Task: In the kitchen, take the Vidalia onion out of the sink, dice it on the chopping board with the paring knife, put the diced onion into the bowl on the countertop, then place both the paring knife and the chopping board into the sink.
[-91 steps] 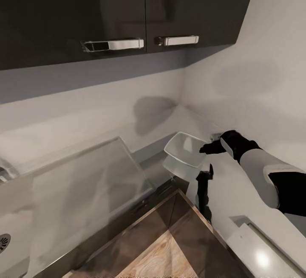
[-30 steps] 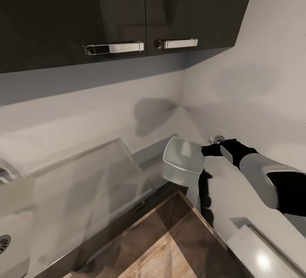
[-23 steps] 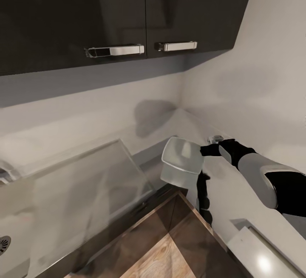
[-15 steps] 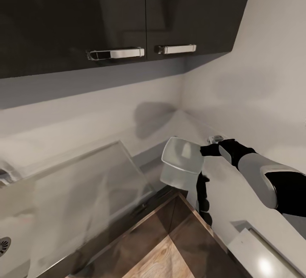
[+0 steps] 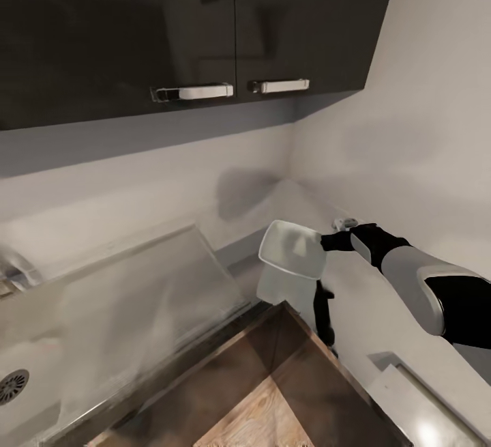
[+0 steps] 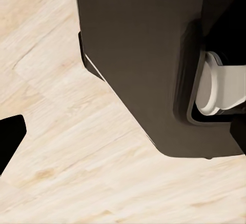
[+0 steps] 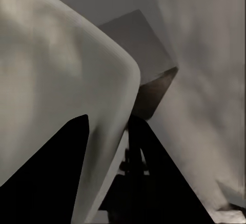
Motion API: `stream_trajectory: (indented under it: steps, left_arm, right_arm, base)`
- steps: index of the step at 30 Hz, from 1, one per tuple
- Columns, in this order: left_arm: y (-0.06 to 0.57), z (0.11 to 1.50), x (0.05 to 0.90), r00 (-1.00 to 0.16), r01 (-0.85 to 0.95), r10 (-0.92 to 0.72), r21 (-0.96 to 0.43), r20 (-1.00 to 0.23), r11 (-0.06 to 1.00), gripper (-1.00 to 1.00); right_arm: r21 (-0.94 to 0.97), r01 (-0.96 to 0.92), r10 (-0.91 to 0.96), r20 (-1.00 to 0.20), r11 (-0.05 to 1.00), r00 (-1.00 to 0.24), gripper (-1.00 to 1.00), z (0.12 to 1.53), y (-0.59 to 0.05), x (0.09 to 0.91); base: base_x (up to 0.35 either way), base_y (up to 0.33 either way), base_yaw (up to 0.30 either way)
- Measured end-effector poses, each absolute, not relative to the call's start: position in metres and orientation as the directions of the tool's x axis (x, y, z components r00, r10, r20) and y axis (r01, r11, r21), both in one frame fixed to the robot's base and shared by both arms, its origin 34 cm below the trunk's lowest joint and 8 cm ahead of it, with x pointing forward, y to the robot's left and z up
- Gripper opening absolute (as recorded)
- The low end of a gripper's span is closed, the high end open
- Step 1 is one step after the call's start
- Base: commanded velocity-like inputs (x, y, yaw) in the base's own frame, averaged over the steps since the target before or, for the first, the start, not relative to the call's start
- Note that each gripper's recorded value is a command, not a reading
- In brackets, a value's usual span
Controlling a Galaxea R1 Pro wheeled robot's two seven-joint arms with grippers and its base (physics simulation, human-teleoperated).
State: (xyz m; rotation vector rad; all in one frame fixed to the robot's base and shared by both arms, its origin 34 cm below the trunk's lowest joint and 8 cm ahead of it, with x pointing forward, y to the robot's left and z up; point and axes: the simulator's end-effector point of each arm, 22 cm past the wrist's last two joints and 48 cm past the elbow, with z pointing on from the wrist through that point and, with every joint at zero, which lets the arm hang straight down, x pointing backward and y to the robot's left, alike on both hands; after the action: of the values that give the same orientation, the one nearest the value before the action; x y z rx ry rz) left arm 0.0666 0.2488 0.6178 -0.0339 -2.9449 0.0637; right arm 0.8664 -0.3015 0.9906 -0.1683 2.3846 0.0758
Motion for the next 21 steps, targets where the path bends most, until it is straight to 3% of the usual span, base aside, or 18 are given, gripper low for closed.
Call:
stream_trajectory:
  steps: [14,21]
  left_arm:
    - [0.251,0.617,0.075,-0.984,0.020,0.027,-0.041,0.174,0.999,1.00]
    - [0.256,0.617,0.075,-0.985,0.020,0.026,-0.035,0.171,0.999,1.00]
  right_arm:
    - [0.084,-0.222,-0.102,-0.696,0.972,-0.710,-1.00,1.007,-0.279,0.862]
    - [0.078,-0.228,-0.107,-0.707,0.970,-0.699,-1.00,1.013,-0.280,0.865]
  base:
    - [-0.331,0.001,0.019]
    - [-0.299,0.095,0.020]
